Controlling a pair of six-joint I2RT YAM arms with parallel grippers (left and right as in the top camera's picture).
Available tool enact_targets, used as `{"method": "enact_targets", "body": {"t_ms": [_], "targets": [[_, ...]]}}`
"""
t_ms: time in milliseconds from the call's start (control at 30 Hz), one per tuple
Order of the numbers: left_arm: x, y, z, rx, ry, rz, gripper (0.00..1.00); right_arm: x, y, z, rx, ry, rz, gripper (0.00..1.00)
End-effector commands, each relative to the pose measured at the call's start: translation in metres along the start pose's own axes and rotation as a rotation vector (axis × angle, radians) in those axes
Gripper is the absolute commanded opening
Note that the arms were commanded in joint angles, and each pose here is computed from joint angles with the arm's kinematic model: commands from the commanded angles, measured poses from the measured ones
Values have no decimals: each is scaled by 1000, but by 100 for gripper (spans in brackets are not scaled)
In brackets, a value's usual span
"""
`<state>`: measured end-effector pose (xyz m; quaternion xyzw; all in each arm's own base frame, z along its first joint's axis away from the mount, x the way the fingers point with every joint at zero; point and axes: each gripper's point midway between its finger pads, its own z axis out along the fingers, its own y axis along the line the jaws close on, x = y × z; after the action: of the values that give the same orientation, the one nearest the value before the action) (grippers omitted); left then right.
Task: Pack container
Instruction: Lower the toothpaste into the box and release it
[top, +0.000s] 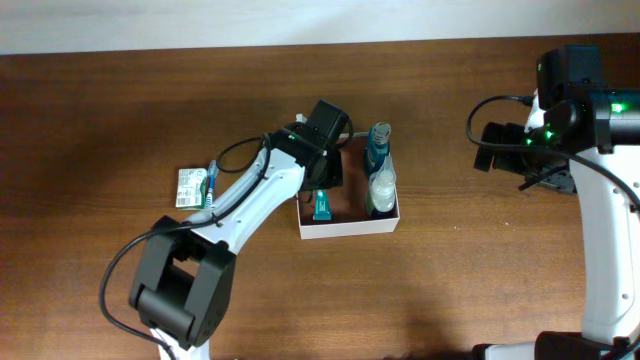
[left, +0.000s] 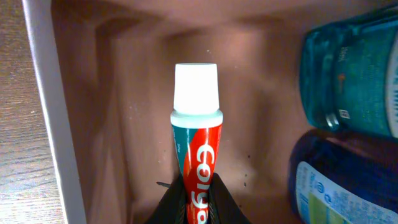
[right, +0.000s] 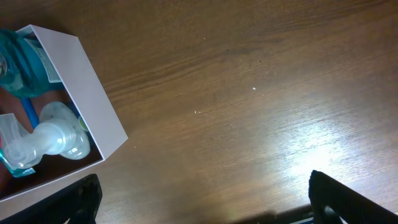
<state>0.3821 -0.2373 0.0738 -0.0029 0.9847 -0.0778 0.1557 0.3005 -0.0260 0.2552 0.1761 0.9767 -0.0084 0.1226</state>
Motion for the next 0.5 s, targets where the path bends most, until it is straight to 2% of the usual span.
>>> {"method": "enact_targets", "body": {"t_ms": [0,133,200,400,467], "targets": [[-4,2,2,-18,-12,-12,1,-2,-4,-8,4,-33,9,98],[-3,2,2,-16,-9,-12,2,-3,-4,-8,4,-33,9,98],[-3,2,2,-16,-9,-12,11,-2,-4,-8,4,-33,9,98],[-2,3,2,-20,-3,-11,13,-2,-4,-8,4,-33,9,98],[-2,3,2,-20,-3,-11,17,-2,-4,-8,5,-33,9,99]]}}
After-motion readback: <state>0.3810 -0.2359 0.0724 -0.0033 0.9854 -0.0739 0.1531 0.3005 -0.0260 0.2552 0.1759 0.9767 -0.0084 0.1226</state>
